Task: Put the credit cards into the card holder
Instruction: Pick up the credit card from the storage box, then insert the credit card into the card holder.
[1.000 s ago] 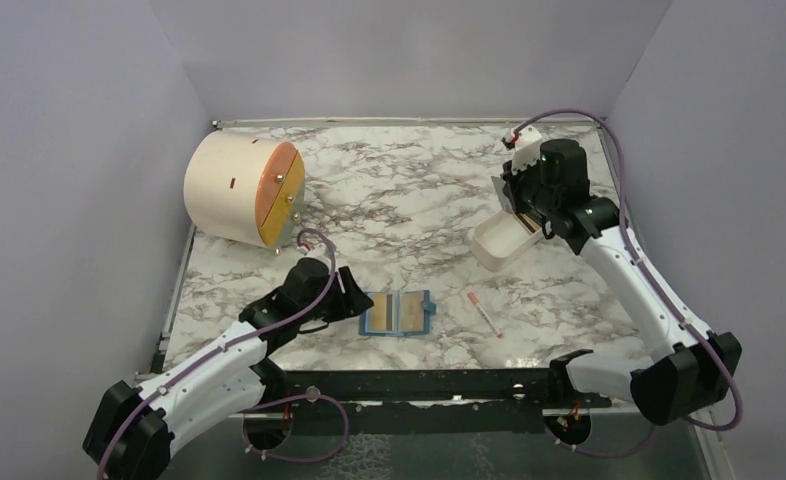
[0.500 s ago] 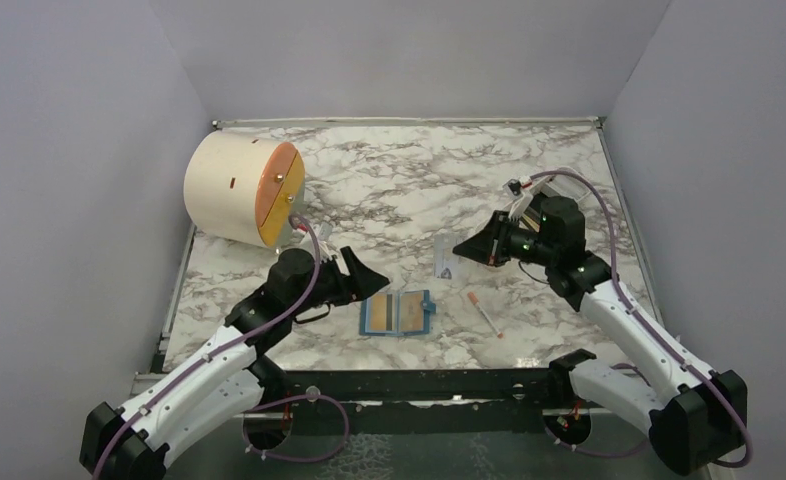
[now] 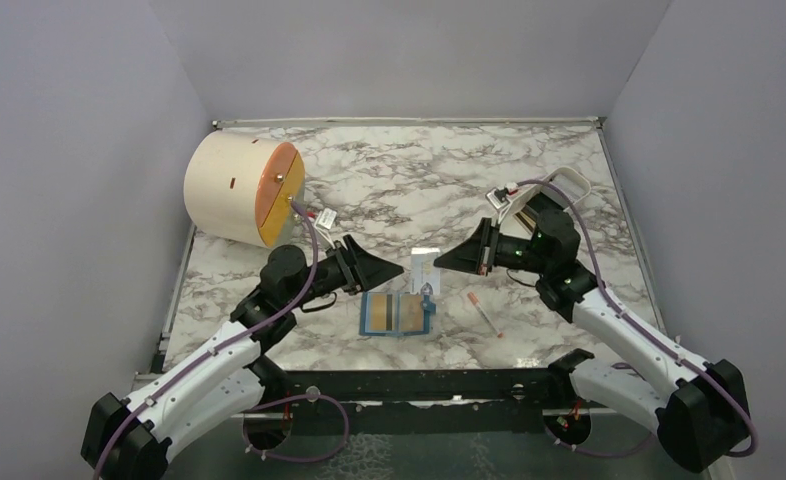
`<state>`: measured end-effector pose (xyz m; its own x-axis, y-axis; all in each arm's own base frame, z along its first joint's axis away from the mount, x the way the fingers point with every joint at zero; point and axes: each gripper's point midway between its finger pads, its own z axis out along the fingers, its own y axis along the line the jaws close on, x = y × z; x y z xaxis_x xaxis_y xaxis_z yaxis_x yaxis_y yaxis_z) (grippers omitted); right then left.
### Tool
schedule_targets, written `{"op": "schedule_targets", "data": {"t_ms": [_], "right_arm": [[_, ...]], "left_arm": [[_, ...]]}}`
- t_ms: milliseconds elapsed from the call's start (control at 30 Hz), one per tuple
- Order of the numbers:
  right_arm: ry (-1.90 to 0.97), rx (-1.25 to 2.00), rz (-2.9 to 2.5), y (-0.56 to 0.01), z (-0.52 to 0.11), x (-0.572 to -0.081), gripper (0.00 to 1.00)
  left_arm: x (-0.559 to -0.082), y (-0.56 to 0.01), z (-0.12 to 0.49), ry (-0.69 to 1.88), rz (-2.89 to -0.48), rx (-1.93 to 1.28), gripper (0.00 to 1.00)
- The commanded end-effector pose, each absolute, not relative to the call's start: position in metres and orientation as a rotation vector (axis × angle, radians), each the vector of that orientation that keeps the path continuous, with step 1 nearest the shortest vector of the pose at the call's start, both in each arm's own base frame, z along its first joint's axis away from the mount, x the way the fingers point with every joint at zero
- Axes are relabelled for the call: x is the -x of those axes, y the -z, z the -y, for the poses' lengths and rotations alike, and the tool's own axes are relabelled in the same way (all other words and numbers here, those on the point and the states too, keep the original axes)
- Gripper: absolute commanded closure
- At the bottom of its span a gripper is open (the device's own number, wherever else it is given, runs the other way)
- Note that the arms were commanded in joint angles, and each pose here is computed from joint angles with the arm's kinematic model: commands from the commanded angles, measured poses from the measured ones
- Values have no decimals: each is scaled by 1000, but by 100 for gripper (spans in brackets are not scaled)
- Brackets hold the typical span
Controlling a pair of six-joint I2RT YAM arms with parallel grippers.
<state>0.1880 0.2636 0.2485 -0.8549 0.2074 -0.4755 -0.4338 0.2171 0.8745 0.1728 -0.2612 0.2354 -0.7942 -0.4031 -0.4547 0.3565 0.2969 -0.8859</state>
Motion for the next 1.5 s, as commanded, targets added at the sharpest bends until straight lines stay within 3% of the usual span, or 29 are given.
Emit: {"op": "schedule_targets", "data": {"t_ms": [0, 200, 333, 400, 467, 600, 767, 1067, 1467], "right_arm": [[-1812, 232, -1947, -260, -275, -174, 99], [-1866, 247, -1959, -254, -291, -164, 99], [-1869, 234, -1981, -246, -295, -163, 99], [-1865, 235, -1985, -243, -295, -163, 99], [-1845, 237, -1997, -239, -294, -164, 96], [-1780, 243, -2038, -230, -293, -166, 74], [-1589, 186, -2123, -215, -282, -177, 60], [-1295, 136, -2283, -163, -264, -195, 60], [-1021, 282, -2474, -99, -275, -209, 63]], "left_arm": [[-167, -262, 271, 1660, -1874, -29, 40], [-168, -256, 274, 1683, -1876, -16, 57], [-166, -252, 273, 1679, -1878, -27, 92], [-165, -249, 272, 1674, -1879, -29, 100], [-165, -244, 271, 1666, -1888, -19, 100], [-166, -225, 269, 1646, -1931, 19, 100], [-171, -193, 261, 1477, -2051, 2, 100], [-181, -145, 239, 1155, -2231, -48, 100], [-187, -112, 242, 1109, -2343, -73, 100]]}}
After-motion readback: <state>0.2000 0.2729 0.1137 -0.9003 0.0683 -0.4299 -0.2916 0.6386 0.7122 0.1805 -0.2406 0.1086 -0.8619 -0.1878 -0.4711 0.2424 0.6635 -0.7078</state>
